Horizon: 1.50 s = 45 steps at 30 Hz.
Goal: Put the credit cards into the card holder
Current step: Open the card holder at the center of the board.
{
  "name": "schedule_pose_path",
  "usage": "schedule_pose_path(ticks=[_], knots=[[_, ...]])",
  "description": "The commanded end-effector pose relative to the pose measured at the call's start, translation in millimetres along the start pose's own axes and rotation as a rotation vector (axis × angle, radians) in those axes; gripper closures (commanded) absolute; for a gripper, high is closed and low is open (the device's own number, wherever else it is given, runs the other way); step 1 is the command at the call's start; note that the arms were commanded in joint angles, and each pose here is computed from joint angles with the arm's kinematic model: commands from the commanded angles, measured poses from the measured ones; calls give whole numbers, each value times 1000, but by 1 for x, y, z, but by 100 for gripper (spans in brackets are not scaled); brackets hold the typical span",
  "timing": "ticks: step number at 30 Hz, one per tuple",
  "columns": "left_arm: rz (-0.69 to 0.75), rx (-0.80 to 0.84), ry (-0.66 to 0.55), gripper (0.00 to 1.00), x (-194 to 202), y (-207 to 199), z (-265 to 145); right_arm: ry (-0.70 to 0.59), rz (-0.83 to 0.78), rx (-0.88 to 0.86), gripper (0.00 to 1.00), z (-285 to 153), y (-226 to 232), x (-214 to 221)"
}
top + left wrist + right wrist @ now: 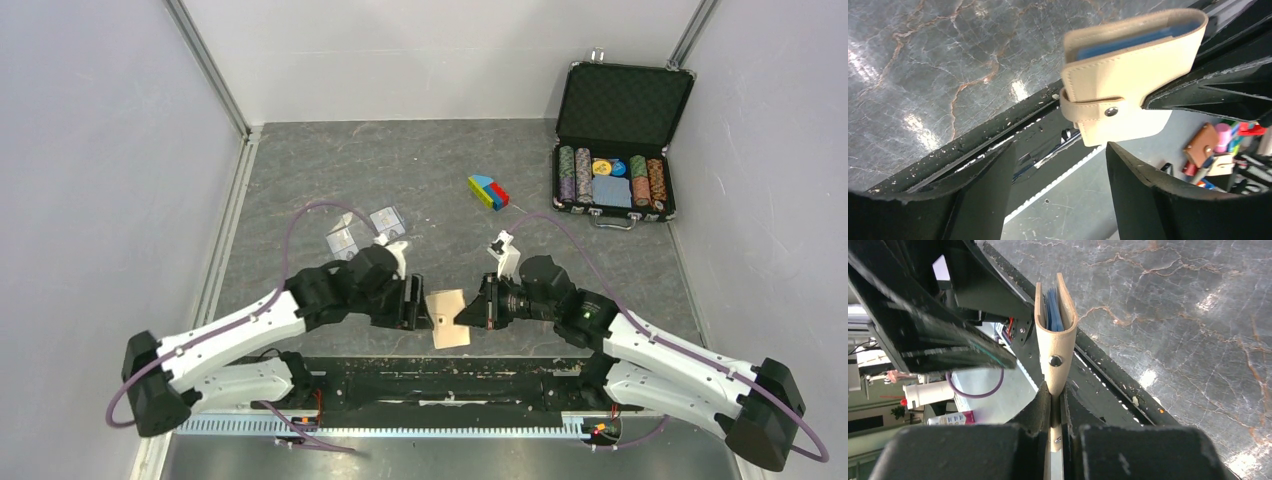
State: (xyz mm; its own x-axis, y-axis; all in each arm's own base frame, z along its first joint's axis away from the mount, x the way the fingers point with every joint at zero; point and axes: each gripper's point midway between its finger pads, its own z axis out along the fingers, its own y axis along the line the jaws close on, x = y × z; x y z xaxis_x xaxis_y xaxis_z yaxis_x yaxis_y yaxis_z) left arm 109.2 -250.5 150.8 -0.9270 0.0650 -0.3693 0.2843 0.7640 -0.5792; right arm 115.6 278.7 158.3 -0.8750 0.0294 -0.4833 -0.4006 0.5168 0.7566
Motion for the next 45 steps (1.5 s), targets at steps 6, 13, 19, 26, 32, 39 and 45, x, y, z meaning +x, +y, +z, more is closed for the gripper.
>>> schedule_pose_path(ticks=[6,13,19,26,32,39,45], knots=[[121,-142,-39,36,-10,-38,31,-37,11,22,100,2,-1,-8],[121,-241,-66,56,-15,-32,46,-14,6,13,100,2,-1,-3],[119,-280,-116,55,-26,-27,49,4,5,9,100,2,-3,2],[107,-369,-131,80,-29,-11,56,32,2,11,100,4,-7,8],[55,-454,-137,81,-39,17,55,38,0,12,100,2,-7,10],[14,-442,-109,77,-41,34,51,38,-3,28,100,0,-10,11],[-34,-327,-102,71,-36,33,47,39,-6,43,100,-1,-14,13]])
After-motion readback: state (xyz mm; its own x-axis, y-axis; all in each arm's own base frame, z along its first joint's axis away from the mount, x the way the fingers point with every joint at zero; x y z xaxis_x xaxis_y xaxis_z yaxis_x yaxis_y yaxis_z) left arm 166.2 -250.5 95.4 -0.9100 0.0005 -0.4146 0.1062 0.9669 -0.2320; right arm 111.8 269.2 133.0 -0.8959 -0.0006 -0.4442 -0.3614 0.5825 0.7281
